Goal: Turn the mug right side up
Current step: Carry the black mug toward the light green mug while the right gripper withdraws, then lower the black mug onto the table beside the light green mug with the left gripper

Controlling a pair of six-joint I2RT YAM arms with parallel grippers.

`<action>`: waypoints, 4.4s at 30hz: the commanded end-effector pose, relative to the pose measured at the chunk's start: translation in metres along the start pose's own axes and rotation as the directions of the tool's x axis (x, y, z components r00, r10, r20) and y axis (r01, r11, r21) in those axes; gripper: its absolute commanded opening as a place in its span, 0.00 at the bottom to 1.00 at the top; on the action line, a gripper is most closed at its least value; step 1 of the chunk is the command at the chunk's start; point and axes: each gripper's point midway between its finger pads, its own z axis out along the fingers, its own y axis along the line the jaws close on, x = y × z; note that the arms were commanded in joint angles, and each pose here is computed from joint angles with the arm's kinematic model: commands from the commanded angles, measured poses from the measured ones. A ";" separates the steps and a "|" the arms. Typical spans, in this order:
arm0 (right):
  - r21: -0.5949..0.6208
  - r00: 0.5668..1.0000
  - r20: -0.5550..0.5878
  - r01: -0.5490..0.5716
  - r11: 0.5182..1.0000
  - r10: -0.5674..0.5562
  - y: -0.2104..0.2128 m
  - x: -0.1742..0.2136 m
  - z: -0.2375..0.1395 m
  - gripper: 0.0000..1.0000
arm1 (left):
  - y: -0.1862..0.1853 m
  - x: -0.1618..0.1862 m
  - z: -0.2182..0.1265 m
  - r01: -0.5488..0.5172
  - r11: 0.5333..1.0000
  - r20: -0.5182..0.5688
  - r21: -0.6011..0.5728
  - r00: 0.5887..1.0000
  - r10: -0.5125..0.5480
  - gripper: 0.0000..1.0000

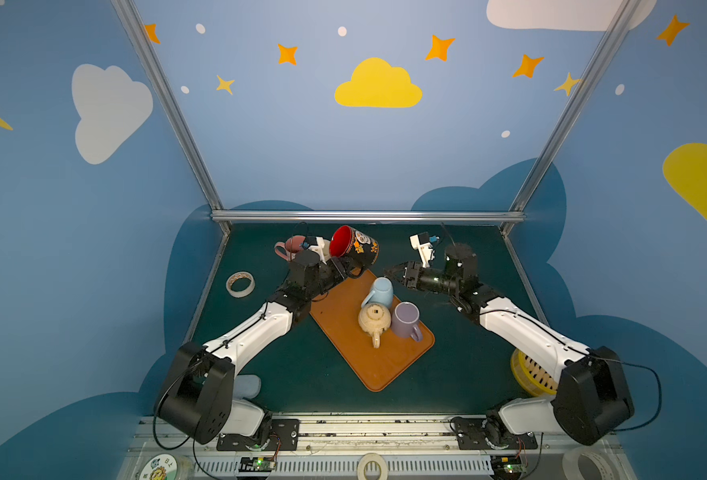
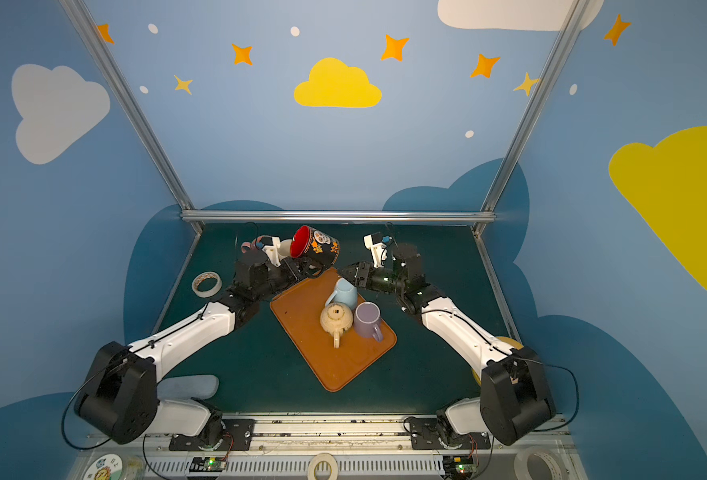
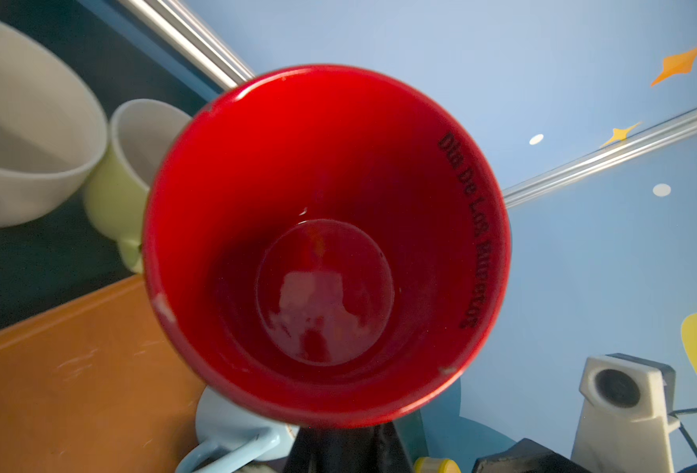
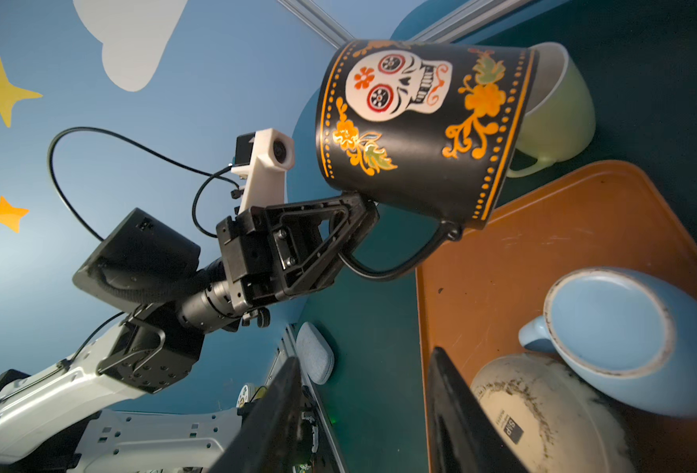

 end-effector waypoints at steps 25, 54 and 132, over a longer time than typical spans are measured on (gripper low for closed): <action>0.028 0.994 0.108 -0.026 0.999 0.023 -0.016 -0.011 -0.068 0.44 | -0.062 -0.068 0.145 -0.471 0.882 -0.016 0.023 0.882 0.472 0.04; 0.031 0.992 0.075 -0.100 0.994 0.098 -0.045 -0.003 -0.055 0.44 | 0.004 -0.038 0.222 -0.712 0.623 -0.169 -0.324 0.692 0.702 0.04; -0.035 0.992 0.049 -0.118 0.992 0.119 -0.033 -0.001 -0.048 0.44 | 0.078 0.000 0.148 -0.605 0.547 -0.292 -0.579 0.780 0.554 0.24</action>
